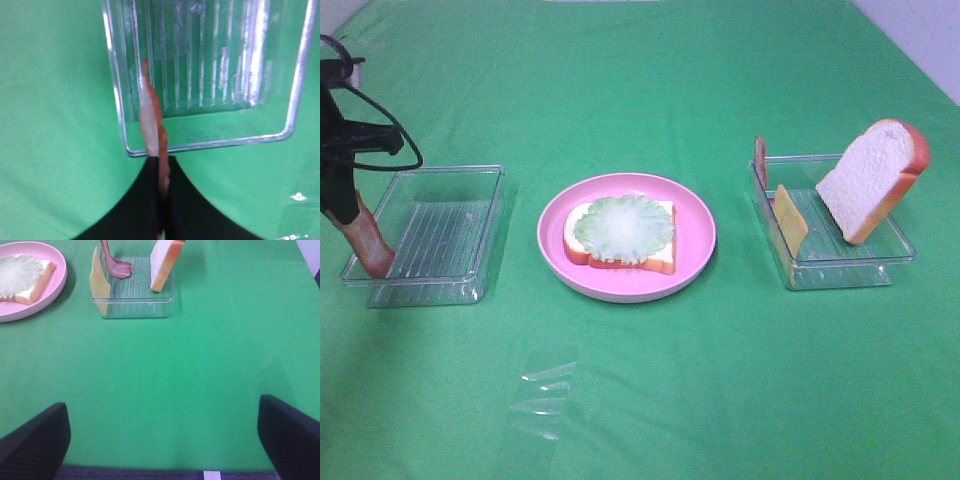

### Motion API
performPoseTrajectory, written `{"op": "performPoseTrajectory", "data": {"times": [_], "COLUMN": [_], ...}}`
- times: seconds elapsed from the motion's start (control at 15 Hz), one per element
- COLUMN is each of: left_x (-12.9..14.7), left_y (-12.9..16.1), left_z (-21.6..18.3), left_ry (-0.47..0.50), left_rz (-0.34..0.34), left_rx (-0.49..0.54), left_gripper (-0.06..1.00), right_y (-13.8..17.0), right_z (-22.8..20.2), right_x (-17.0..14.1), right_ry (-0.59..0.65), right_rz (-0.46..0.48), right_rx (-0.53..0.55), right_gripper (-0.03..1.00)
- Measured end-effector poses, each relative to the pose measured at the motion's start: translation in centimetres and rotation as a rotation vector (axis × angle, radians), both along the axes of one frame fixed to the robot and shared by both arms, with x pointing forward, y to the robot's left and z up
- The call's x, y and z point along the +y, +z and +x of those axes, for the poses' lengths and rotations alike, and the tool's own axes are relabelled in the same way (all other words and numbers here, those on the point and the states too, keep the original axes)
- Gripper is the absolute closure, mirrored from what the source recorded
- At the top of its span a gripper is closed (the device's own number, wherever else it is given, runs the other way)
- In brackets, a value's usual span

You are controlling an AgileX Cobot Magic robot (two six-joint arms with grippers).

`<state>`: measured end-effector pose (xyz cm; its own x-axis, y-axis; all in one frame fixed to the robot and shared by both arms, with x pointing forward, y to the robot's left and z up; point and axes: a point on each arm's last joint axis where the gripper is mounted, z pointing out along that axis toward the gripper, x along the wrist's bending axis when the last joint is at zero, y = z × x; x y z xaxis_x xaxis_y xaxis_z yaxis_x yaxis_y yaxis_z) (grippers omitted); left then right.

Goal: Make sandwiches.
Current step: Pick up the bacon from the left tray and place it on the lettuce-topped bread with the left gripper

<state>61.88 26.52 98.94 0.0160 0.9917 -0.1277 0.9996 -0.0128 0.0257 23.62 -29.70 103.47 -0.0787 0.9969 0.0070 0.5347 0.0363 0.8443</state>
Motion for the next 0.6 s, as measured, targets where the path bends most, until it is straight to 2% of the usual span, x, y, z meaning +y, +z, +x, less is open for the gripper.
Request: {"op": "performPoseTrajectory", "data": {"times": [0.13,0.27,0.4,0.47,0.6], "left_x": [-0.3,-0.9,-1.9,-3.2,-4.8], "left_y": [2.2,4.6,7.0,9.4,10.8], "left_z": [0.1,0.6,1.3,1.8,1.8], "left_ry": [0.010,0.005,-0.015,-0.057,-0.107], "left_rz": [-0.040,-0.108,-0.214,-0.313,-0.363], "left_rx": [-0.050,-0.119,-0.199,-0.279,-0.328], "left_gripper": [0.94,0.94,0.94,0.94,0.94], "right_y": [0.0,0.0,0.0,0.0,0.0], "right_z": [0.0,0.0,0.0,0.0,0.0], "right_x": [0.0,0.0,0.0,0.0,0.0], "right_ry": [0.000,0.000,0.000,0.000,0.000], "right_rz": [0.000,0.000,0.000,0.000,0.000], "right_rx": [0.000,0.000,0.000,0.000,0.000], "right_gripper": [-0.02,-0.02,-0.02,-0.02,-0.02]}}
